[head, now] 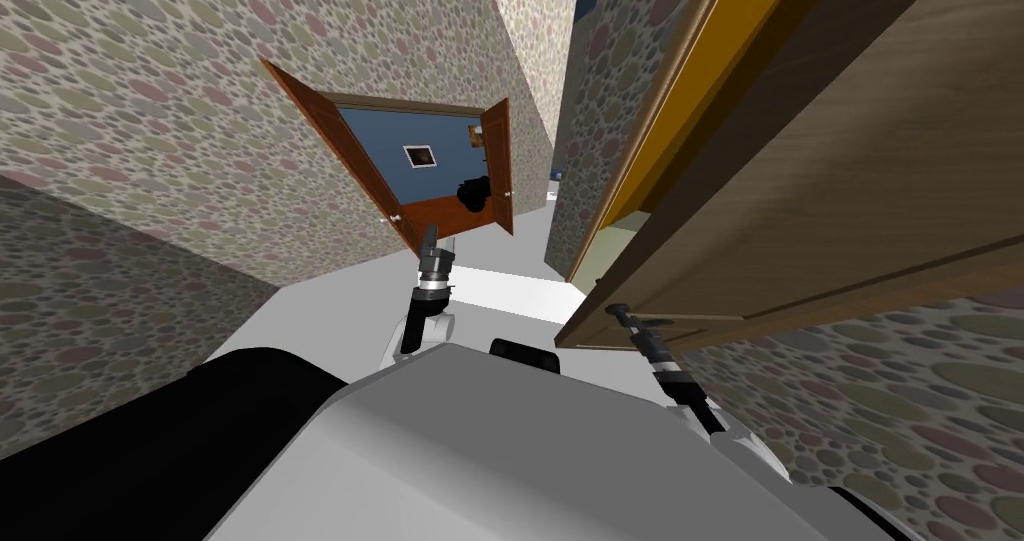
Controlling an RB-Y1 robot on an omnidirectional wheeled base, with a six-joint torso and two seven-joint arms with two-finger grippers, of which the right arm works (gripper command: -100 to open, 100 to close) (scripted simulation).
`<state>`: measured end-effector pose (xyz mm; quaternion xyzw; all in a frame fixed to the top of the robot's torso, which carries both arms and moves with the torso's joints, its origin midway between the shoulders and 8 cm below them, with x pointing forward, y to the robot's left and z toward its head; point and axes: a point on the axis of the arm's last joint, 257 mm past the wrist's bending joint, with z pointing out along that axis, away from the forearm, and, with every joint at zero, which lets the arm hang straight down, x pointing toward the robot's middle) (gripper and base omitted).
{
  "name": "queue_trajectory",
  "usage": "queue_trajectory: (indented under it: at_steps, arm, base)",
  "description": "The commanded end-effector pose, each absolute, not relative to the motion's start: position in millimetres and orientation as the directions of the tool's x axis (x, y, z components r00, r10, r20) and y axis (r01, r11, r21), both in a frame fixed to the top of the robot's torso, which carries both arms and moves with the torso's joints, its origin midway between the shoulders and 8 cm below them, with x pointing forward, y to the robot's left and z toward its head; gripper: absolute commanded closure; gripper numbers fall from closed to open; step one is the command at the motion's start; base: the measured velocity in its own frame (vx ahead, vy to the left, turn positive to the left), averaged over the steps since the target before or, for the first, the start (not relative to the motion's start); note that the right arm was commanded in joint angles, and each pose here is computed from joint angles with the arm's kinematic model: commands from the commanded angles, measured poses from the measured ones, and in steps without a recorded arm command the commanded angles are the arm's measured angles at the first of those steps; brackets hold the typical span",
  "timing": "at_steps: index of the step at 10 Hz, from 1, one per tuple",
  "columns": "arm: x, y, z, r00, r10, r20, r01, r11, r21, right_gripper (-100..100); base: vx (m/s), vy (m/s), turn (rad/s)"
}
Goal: Pull the door open
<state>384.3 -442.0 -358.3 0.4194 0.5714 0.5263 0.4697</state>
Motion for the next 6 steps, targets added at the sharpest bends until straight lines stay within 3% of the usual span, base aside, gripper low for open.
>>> queue_trajectory:
  at_steps: [1,6]
  arm:
    - [384,-442,-358,-0.207,0.974,-0.095,-0.015,0.094,0.995,100]
    - [372,-446,-358,-0.215,0.972,-0.096,-0.017,0.094,0.995,100]
  base:
    - [-0.06,-0.033,0.042]
    - [-0.148,-0.077,0.139]
